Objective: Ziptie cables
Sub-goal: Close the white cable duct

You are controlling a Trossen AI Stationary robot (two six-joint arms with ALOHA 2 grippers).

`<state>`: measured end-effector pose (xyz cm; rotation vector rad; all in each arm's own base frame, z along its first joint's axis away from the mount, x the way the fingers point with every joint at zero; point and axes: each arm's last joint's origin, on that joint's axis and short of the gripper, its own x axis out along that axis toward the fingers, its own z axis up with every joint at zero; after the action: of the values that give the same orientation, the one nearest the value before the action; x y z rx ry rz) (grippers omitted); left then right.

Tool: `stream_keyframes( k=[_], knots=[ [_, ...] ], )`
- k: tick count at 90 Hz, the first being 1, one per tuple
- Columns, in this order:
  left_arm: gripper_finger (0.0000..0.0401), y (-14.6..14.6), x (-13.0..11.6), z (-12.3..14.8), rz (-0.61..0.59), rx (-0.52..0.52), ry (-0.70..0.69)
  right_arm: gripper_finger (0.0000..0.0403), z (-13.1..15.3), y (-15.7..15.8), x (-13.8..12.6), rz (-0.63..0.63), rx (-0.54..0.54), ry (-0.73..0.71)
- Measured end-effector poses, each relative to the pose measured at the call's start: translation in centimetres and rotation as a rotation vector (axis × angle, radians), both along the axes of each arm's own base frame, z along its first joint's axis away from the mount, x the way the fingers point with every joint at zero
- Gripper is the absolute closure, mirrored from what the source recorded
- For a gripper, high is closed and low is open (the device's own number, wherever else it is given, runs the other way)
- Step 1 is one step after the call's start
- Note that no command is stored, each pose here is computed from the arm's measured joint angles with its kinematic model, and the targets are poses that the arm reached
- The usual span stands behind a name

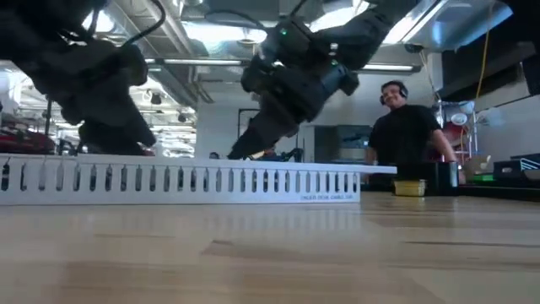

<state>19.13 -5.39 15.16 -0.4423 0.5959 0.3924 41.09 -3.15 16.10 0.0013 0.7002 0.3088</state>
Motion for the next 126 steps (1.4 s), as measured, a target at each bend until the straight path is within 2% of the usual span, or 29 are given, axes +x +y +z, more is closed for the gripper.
stream_keyframes(
  k=[6,14,23,33,46,57,93,126],
  knots=[
    [0.0064,0.1,0.3,0.7,0.005,0.004,-0.017,0.0081,0.9,0.1,-0.3,0.012,-0.014,-0.023],
    [0.0064,-0.2,0.5,2.5,-0.046,0.017,-0.017,0.0081,2.0,0.1,-0.4,0.022,-0.037,-0.063],
    [0.0064,-0.7,-0.1,5.2,-0.086,0.022,0.045,0.0081,2.9,0.0,0.0,-0.012,-0.071,-0.092],
    [0.0064,-1.9,-1.5,6.8,-0.100,-0.014,0.119,0.0081,3.8,-0.3,0.8,-0.060,-0.108,-0.127],
    [0.0064,-4.0,-3.2,5.3,-0.098,0.001,0.119,0.0081,3.7,-0.2,0.9,-0.093,-0.032,-0.101],
    [0.0064,-5.1,-4.5,3.3,-0.110,0.037,0.125,0.0081,3.4,0.5,0.8,-0.066,0.034,-0.068],
    [0.0064,-5.0,-5.7,0.6,-0.119,0.087,0.155,0.0081,2.1,3.1,1.3,-0.038,-0.025,-0.052],
    [0.0064,-5.1,-5.4,0.6,-0.166,0.058,0.164,0.0081,1.2,3.0,1.4,-0.069,-0.042,-0.027]
  ],
)
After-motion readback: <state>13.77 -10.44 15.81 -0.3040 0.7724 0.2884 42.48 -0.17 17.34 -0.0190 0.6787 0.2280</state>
